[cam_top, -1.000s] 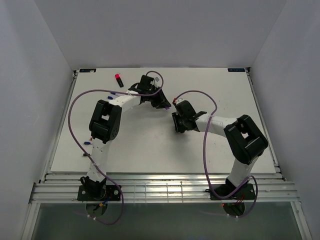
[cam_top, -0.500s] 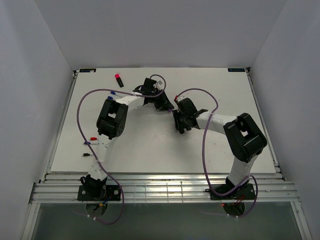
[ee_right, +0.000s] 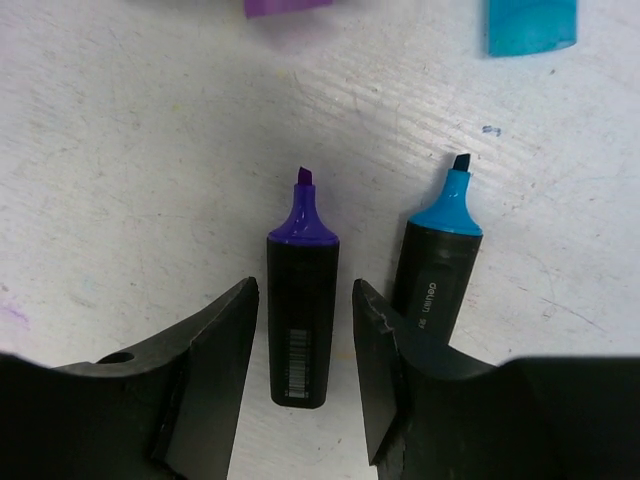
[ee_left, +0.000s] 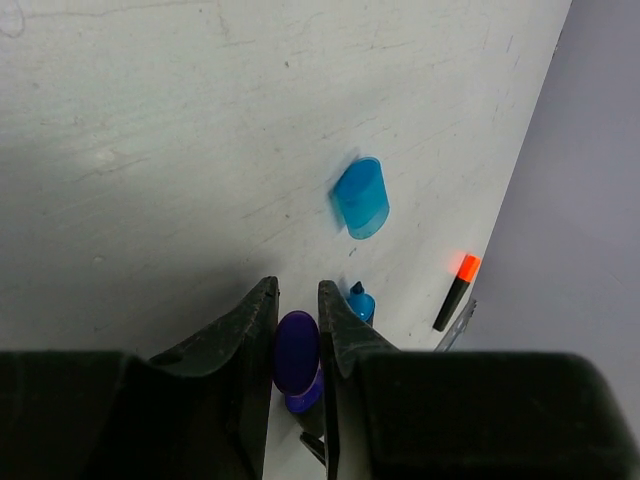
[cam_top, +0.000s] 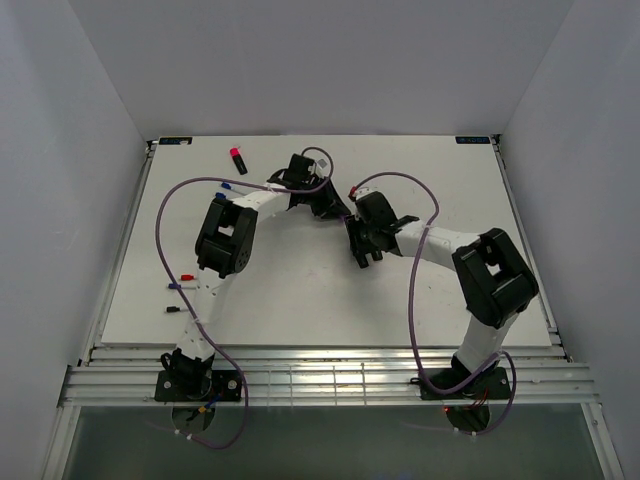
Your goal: Open the pen caps
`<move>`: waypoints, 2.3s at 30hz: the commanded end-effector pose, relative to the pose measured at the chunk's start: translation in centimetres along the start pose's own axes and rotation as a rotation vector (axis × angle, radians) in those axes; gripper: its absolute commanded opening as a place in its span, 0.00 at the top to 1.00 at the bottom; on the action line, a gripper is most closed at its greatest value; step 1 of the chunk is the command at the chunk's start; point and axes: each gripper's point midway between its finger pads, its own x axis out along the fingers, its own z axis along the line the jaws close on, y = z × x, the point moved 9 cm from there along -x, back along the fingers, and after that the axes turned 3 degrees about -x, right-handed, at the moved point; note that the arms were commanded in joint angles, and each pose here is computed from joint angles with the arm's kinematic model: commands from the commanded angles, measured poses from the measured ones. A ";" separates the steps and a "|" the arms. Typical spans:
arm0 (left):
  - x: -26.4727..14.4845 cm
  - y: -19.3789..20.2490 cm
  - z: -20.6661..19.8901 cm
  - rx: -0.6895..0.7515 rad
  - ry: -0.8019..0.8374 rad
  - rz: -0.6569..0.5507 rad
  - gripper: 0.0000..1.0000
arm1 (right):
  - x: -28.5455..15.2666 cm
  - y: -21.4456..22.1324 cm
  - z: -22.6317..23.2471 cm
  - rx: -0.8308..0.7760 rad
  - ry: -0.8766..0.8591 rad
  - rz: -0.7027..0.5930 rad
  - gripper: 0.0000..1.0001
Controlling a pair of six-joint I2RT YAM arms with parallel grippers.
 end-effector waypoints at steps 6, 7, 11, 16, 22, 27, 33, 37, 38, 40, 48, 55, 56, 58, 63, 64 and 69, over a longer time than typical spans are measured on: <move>1.6 -0.4 -0.2 0.017 0.045 0.034 0.58 | -7.6 -6.8 -1.5 0.052 -0.015 -0.277 0.50; 1.7 -0.5 -0.1 0.016 0.047 0.036 0.54 | -8.2 -7.0 -2.0 0.065 -0.004 -0.289 0.49; 1.7 -0.5 0.0 0.020 0.039 0.035 0.42 | -10.1 -6.6 -4.1 0.146 0.088 -0.257 0.45; 1.0 -0.1 -0.2 0.028 0.024 0.027 0.38 | -11.8 -4.7 -7.4 0.324 0.194 -0.249 0.42; -1.3 1.0 -0.1 0.026 0.009 0.006 0.36 | -13.6 -1.2 -11.3 0.537 0.348 -0.206 0.35; -3.6 2.0 -0.6 0.028 0.004 -0.009 0.35 | -14.3 1.9 -14.0 0.744 0.481 -0.129 0.32; -7.6 2.5 -4.4 0.081 0.057 -0.073 0.34 | -15.4 4.5 -15.8 0.919 0.778 -0.010 0.28; -9.6 3.0 -6.3 0.100 0.095 -0.077 0.33 | -15.9 5.7 -16.9 0.971 0.890 0.047 0.27; -9.9 3.1 -6.6 0.105 0.099 -0.078 0.33 | -15.9 6.0 -16.9 0.982 0.880 0.058 0.27; -11.0 3.5 -7.3 0.118 0.114 -0.077 0.33 | -15.8 6.6 -17.4 1.016 0.887 0.062 0.27; -13.4 5.9 -7.2 0.116 0.088 -0.077 0.33 | -16.2 9.5 -18.7 1.024 0.868 0.088 0.28; -13.4 7.3 -7.1 0.104 0.081 -0.070 0.32 | -15.4 12.1 -17.7 1.003 0.794 0.148 0.30; -13.2 7.6 -7.3 0.107 0.082 -0.065 0.32 | -15.4 12.2 -17.5 1.005 0.785 0.131 0.30; -13.0 7.8 -7.7 0.114 0.086 -0.065 0.32 | -15.1 13.4 -17.0 1.005 0.774 0.150 0.31; -12.3 8.4 -8.0 0.122 0.093 -0.050 0.32 | -14.5 14.4 -17.0 0.985 0.789 0.143 0.31; -12.2 8.5 -8.1 0.125 0.095 -0.050 0.32 | -14.3 14.5 -16.9 0.978 0.772 0.148 0.32; -12.3 8.7 -7.9 0.133 0.096 -0.050 0.32 | -13.3 15.7 -16.8 0.969 0.777 0.186 0.35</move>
